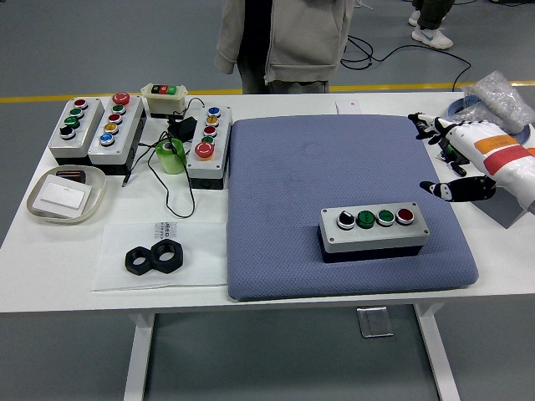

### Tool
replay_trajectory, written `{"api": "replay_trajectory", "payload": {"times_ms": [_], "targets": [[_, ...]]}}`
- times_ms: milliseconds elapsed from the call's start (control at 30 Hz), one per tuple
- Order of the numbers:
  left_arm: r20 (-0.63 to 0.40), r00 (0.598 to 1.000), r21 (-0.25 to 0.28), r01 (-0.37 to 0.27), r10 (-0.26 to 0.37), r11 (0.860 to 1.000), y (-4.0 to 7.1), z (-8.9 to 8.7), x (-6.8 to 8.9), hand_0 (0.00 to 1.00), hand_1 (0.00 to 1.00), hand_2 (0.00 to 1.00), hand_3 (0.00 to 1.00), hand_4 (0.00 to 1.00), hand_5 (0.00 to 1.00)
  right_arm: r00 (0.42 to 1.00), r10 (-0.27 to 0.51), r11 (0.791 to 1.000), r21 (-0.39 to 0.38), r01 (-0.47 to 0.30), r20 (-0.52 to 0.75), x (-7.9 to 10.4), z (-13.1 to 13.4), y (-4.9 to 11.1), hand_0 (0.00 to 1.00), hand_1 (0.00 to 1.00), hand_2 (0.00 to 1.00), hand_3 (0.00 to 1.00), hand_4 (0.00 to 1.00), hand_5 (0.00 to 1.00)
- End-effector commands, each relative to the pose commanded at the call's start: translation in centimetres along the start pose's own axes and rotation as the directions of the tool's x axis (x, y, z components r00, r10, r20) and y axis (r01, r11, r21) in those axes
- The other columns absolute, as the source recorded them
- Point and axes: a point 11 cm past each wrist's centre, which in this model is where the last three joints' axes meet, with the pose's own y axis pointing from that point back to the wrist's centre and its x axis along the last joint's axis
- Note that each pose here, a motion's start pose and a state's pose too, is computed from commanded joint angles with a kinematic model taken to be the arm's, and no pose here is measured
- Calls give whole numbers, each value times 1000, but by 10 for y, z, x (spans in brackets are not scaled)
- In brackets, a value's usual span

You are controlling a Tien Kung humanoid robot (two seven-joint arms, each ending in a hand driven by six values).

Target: Pick up the button,place it on the desk,press the button,press the button

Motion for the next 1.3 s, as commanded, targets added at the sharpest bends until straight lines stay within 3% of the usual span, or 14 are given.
{"api": "replay_trajectory", "payload": {"times_ms": [33, 133, 200, 233, 367, 633, 1300], "targets": [[0, 1000, 0, 0, 0, 1000, 0, 0, 0, 743, 828, 869, 828, 631, 998, 999, -42, 999, -13, 42, -1, -6, 2, 2, 385, 232, 340, 764, 547, 2], [-1, 1000, 0, 1, -1, 1000, 0, 0, 0, 743, 828, 869, 828, 631, 998, 990, -138, 989, -44, 138, 7, -20, 8, 8, 385, 232, 340, 764, 547, 2], [0, 1000, 0, 1, -1, 1000, 0, 0, 0, 743, 828, 869, 828, 631, 998, 985, -170, 984, -54, 171, 8, -26, 10, 10, 385, 232, 340, 764, 547, 2], [0, 1000, 0, 1, -1, 1000, 0, 0, -1, 744, 827, 869, 828, 630, 998, 984, -180, 982, -58, 180, 7, -28, 10, 11, 359, 184, 299, 765, 618, 2], [0, 1000, 1, 2, -2, 1000, 0, 0, -1, 744, 827, 869, 828, 630, 998, 974, -226, 972, -74, 225, 5, -36, 13, 14, 359, 184, 299, 765, 618, 2], [3, 1000, 2, 0, 0, 1000, 0, -1, 0, 748, 827, 869, 828, 630, 998, 967, -255, 965, -57, 256, 14, -41, 8, 19, 317, 139, 244, 764, 545, 2], [4, 1000, 0, 3, -3, 1000, 0, 0, -1, 749, 827, 869, 828, 630, 998, 951, -308, 950, -49, 308, 13, -58, 3, 18, 316, 136, 242, 761, 563, 2]]}}
